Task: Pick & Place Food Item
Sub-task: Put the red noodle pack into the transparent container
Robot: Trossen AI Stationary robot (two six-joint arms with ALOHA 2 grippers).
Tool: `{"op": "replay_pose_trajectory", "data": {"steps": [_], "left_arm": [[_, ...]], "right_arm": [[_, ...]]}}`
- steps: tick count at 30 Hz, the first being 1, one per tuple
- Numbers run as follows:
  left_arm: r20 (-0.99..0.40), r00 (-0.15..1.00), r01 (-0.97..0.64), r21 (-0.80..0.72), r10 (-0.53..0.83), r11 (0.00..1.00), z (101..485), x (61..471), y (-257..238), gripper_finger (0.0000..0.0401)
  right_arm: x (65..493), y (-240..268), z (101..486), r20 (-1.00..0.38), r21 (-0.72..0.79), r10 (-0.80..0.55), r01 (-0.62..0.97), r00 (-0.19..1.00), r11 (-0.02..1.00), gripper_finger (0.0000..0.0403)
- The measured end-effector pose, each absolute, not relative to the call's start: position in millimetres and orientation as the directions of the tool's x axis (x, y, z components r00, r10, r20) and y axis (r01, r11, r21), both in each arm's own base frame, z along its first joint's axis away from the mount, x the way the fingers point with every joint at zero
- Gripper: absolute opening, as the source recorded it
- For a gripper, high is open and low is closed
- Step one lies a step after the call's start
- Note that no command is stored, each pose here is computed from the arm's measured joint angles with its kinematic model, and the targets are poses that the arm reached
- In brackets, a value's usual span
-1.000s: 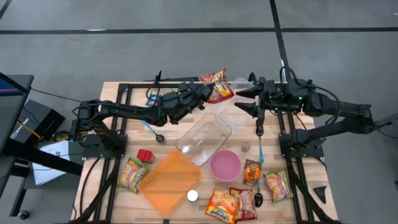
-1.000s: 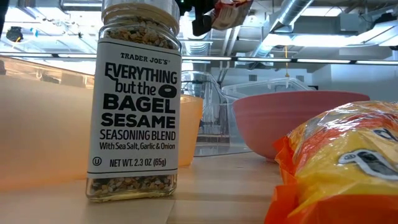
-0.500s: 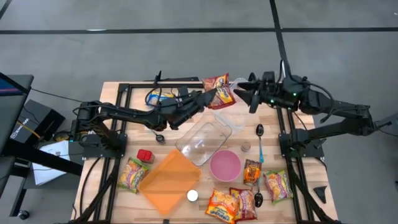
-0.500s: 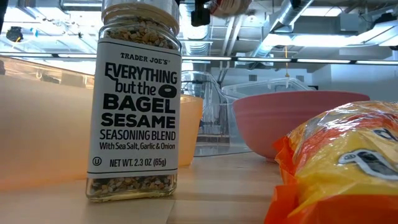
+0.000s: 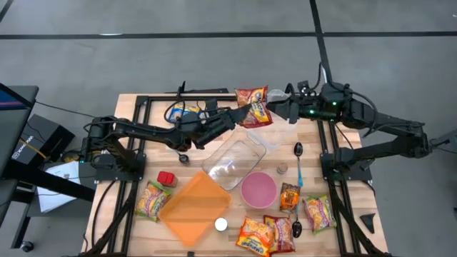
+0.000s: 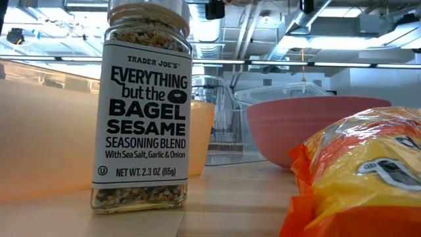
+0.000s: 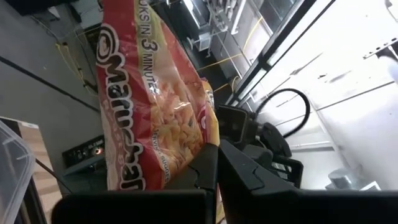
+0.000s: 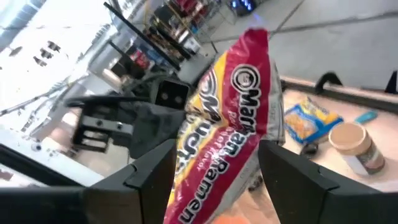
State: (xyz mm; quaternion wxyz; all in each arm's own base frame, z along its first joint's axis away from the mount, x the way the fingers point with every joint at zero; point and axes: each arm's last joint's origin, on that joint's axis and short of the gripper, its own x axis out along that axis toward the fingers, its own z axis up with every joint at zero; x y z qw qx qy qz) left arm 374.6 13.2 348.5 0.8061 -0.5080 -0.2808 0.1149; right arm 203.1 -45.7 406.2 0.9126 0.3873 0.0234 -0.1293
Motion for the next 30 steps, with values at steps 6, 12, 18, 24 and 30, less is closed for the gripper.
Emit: {"op": "replay_pose_trajectory", "data": {"steps": [6,12,18,24,30], "left_arm": [[0.335,0.816,0.099,-0.884,0.471,0.458,348.4,374.7,13.2,0.0],[0.335,0.816,0.099,-0.884,0.471,0.458,348.3,374.6,13.2,0.0],[0.33,0.818,0.092,-0.884,0.472,0.458,347.8,374.9,13.3,0.0],[0.321,0.823,0.084,-0.885,0.469,0.458,346.8,375.3,13.3,0.0],[0.321,0.824,0.085,-0.884,0.467,0.459,346.8,375.3,13.2,0.0]], "right_arm": [[206.7,-47.5,401.0,-0.183,0.702,-0.217,0.282,0.959,0.654,0.0223],[205.8,-47.3,397.8,-0.217,0.698,-0.216,0.306,0.952,0.647,0.0209],[205.3,-48.9,398.1,-0.214,0.693,-0.226,0.311,0.95,0.65,0.0178],[204.5,-53.5,399.9,-0.196,0.688,-0.248,0.313,0.949,0.655,0.0149],[204.4,-54.2,400.5,-0.19,0.678,-0.251,0.312,0.949,0.666,0.0131]]}}
